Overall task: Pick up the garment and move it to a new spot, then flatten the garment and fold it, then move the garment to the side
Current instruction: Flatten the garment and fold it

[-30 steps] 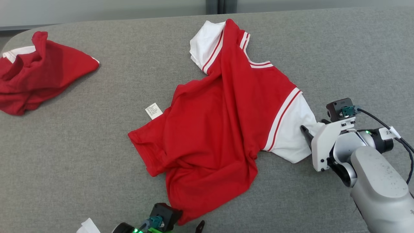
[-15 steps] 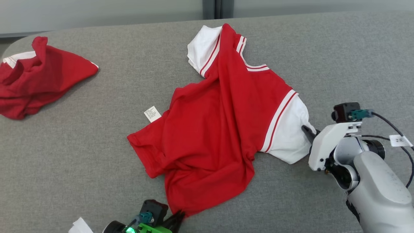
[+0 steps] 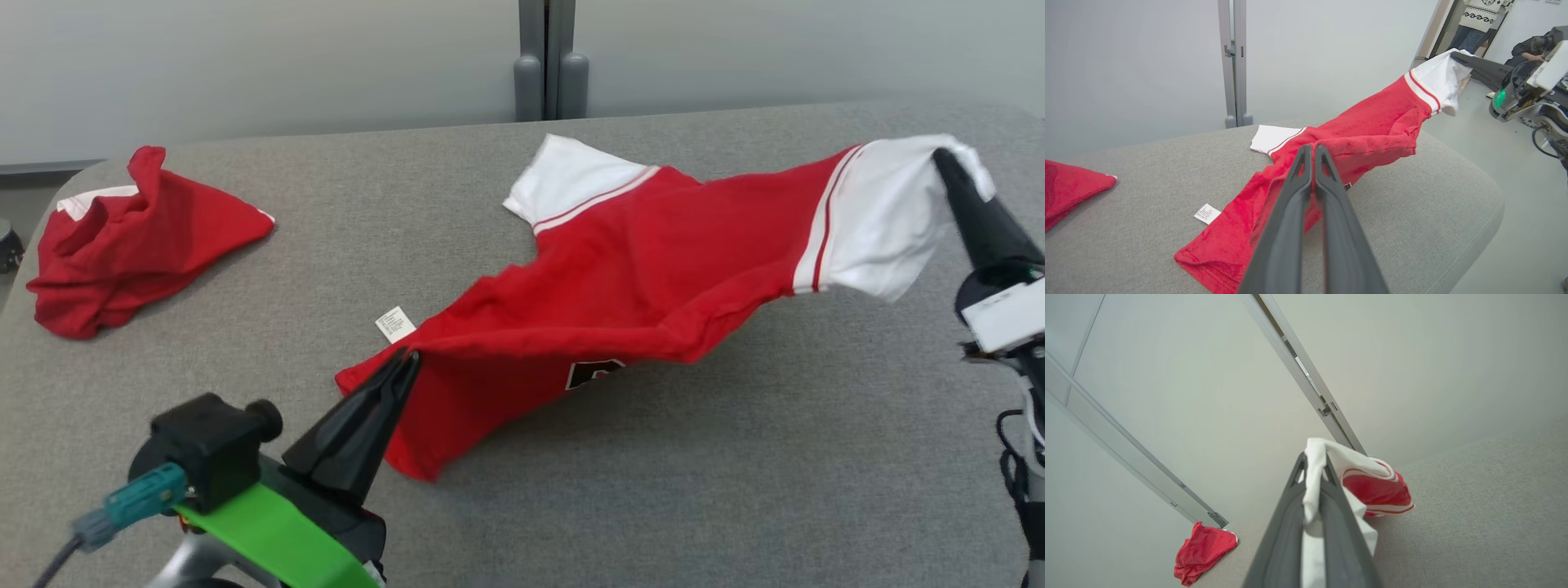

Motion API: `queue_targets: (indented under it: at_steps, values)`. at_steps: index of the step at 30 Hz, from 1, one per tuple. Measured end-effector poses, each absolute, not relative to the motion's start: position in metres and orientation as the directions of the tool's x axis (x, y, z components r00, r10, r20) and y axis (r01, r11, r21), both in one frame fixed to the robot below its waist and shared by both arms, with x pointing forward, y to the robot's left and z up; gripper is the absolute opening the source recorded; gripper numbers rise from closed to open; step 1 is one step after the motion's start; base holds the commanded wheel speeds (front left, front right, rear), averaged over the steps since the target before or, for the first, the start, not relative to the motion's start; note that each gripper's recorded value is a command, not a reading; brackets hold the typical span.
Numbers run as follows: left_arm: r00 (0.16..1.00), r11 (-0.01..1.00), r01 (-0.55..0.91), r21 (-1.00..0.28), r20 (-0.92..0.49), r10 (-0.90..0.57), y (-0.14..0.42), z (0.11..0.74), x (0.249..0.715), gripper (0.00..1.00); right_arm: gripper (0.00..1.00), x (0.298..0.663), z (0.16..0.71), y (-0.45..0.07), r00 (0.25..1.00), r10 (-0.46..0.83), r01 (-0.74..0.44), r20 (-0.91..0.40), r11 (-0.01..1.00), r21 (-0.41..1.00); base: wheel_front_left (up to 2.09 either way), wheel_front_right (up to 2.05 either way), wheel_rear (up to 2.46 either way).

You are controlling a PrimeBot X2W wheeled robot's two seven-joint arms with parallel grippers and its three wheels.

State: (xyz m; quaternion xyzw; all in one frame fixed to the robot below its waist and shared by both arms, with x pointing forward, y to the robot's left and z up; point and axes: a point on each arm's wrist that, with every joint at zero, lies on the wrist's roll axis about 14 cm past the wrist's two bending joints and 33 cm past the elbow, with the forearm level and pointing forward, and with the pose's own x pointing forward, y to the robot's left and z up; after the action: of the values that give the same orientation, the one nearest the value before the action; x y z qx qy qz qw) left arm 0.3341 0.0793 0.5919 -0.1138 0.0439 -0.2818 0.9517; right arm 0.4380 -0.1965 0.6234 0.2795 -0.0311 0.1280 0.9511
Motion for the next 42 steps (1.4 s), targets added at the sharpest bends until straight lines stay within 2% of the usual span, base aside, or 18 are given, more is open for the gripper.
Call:
queue_targets:
  at_steps: [5,10,14,16,23,27,33,35,38,40,42]
  values:
    - [0.76,0.752,0.648,-0.12,0.154,-0.631,0.069,0.67,0.323,0.0,0.0,0.405,0.693,-0.224,0.939,0.164,-0.299,0.304,0.824,0.481,0.0,0.0,0.0]
    - [0.703,0.722,0.692,0.004,0.221,-0.675,0.069,0.72,0.327,0.0,0.0,0.379,0.758,-0.239,0.885,0.128,-0.327,0.447,0.855,0.402,0.0,0.0,0.0]
    - [0.691,0.715,0.696,0.073,0.205,-0.693,0.073,0.743,0.352,0.0,0.0,0.38,0.796,-0.249,0.878,0.106,-0.279,0.467,0.906,0.319,0.0,0.0,0.0]
    - [0.686,0.702,0.711,0.037,0.184,-0.704,0.07,0.742,0.366,0.0,0.0,0.391,0.799,-0.25,0.894,0.101,-0.251,0.437,0.92,0.3,0.0,0.0,0.0]
    - [0.74,0.745,0.666,0.036,0.089,-0.667,0.075,0.737,0.459,0.0,0.0,0.469,0.798,-0.237,0.938,0.093,-0.194,0.335,0.94,0.282,0.0,0.0,0.0]
    - [0.793,0.793,0.607,0.051,0.019,-0.609,0.078,0.72,0.531,0.0,0.0,0.535,0.791,-0.236,0.952,0.049,-0.148,0.303,0.937,0.315,0.0,0.0,0.0]
    - [0.873,0.873,0.487,0.024,0.035,-0.487,0.087,0.691,0.632,0.0,0.0,0.63,0.75,-0.226,0.971,0.023,-0.11,0.237,0.926,0.361,0.0,0.0,0.0]
    - [0.893,0.898,0.439,0.038,0.089,-0.44,0.094,0.691,0.658,0.0,0.0,0.653,0.748,-0.22,0.962,0.014,-0.117,0.271,0.923,0.366,0.0,0.0,0.0]
    - [0.898,0.925,0.356,0.131,0.226,-0.377,0.105,0.708,0.685,0.0,0.0,0.673,0.77,-0.216,0.922,-0.006,-0.15,0.387,0.916,0.371,0.0,0.0,0.0]
    - [0.899,0.931,0.346,0.116,0.242,-0.365,0.105,0.69,0.699,0.0,0.0,0.689,0.755,-0.208,0.925,0.007,-0.161,0.379,0.913,0.375,0.0,0.0,0.0]
    - [0.891,0.929,0.351,0.115,0.265,-0.369,0.1,0.664,0.708,0.0,0.0,0.704,0.716,-0.199,0.947,0.024,-0.155,0.32,0.908,0.39,0.0,0.0,0.0]
